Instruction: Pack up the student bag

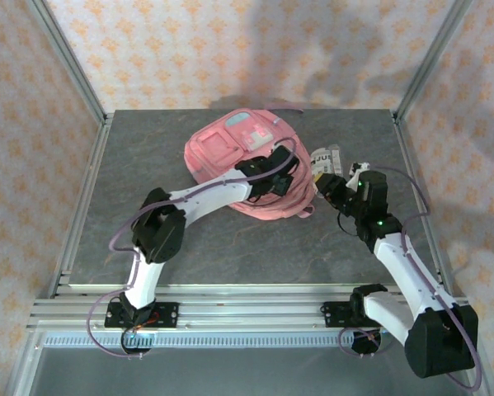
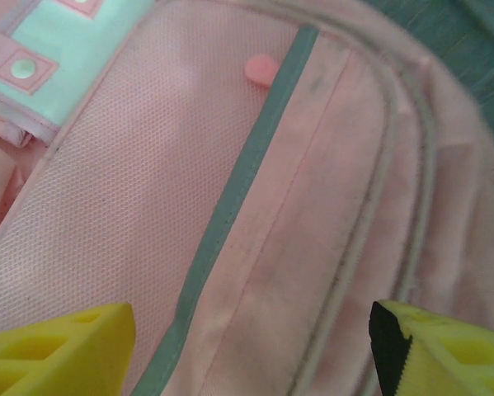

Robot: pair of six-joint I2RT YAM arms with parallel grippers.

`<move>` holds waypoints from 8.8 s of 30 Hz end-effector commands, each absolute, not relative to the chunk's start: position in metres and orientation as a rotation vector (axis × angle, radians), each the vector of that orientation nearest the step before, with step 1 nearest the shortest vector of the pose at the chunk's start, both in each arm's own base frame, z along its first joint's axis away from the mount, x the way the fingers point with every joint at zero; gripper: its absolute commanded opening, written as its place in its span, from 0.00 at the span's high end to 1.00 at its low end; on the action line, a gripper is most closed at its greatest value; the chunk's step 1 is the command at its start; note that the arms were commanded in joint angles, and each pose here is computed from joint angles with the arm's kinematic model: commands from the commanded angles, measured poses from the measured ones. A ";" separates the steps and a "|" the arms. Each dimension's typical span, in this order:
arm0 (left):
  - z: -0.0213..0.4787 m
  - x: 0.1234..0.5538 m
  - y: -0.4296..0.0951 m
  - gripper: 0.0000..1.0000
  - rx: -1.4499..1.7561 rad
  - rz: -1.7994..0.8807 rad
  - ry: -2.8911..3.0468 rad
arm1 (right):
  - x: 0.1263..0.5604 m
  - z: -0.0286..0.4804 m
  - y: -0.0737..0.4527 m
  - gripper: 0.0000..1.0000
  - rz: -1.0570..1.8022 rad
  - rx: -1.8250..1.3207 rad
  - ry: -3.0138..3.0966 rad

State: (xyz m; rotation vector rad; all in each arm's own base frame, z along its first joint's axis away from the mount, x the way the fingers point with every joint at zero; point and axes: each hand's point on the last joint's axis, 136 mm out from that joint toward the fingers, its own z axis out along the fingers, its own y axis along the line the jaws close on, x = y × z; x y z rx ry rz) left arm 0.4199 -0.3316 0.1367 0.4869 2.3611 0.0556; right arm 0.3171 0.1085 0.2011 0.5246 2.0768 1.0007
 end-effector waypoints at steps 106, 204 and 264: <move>0.112 0.437 -0.299 0.35 0.587 0.320 2.263 | 0.321 0.195 0.125 0.69 1.174 0.445 2.063; 0.066 0.485 -0.275 0.30 0.669 0.494 2.280 | 0.330 0.169 0.137 0.69 1.223 0.463 2.109; 0.335 0.470 -0.229 1.00 0.258 0.092 2.028 | 0.539 0.116 0.361 0.51 1.583 0.433 2.324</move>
